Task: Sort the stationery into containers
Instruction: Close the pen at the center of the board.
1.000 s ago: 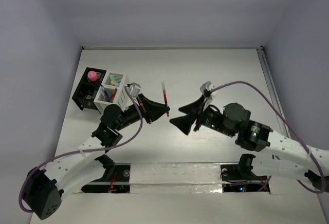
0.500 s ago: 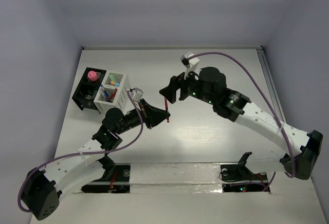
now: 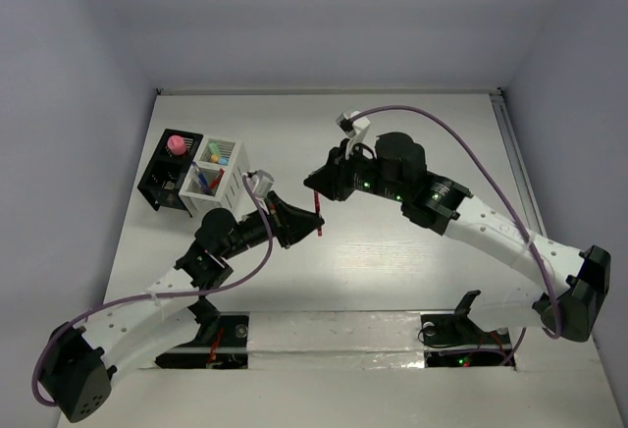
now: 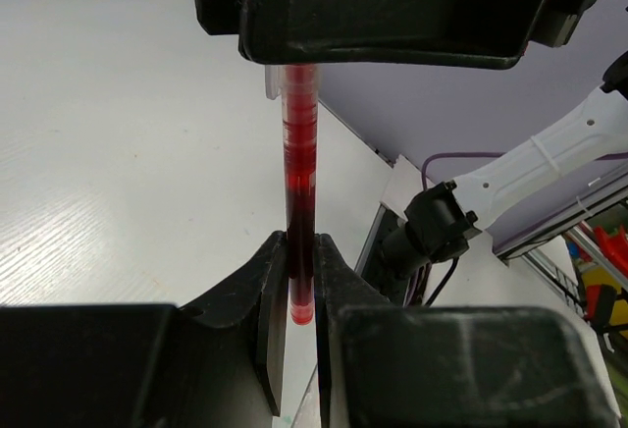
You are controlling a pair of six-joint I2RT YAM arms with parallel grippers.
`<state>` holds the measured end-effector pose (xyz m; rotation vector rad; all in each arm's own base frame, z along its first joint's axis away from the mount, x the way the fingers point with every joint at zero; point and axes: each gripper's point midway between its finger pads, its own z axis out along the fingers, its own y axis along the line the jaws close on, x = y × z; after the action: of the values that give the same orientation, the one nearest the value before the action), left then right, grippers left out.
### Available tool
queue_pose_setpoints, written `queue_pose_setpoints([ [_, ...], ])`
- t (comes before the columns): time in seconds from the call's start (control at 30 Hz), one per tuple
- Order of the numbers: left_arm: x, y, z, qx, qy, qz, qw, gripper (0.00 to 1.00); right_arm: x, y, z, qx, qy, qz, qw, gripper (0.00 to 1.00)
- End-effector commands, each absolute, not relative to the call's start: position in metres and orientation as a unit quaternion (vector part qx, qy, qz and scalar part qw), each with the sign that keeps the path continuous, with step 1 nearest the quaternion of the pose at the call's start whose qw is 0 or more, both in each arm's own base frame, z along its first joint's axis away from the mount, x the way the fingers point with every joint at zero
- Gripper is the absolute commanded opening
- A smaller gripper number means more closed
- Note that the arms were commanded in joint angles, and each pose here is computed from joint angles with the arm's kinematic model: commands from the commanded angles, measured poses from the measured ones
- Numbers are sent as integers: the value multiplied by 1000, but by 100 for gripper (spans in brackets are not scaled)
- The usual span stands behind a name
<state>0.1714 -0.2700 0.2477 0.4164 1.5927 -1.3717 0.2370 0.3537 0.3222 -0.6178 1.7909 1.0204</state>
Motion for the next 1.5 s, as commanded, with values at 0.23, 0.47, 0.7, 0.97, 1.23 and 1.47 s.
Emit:
queue_pose_setpoints([
  [0.23,180,-263,300,162,609,-557,540,0,214,358,303,-263,724,462,440,0],
  [0.47,190,-264,337,150,593,-555,564,0,195,355,275,-276,732,480,397,0],
  [0.7,195,-260,354,134,592,-550,574,0,182,354,267,-278,733,489,382,0],
  [0.97,189,-259,359,133,585,-562,570,0,172,350,259,-267,731,508,370,0],
  [1.23,198,-274,347,146,587,-568,558,0,168,350,253,-262,727,515,371,0],
  [1.47,205,-278,335,145,600,-559,554,0,174,350,250,-263,726,505,386,0],
])
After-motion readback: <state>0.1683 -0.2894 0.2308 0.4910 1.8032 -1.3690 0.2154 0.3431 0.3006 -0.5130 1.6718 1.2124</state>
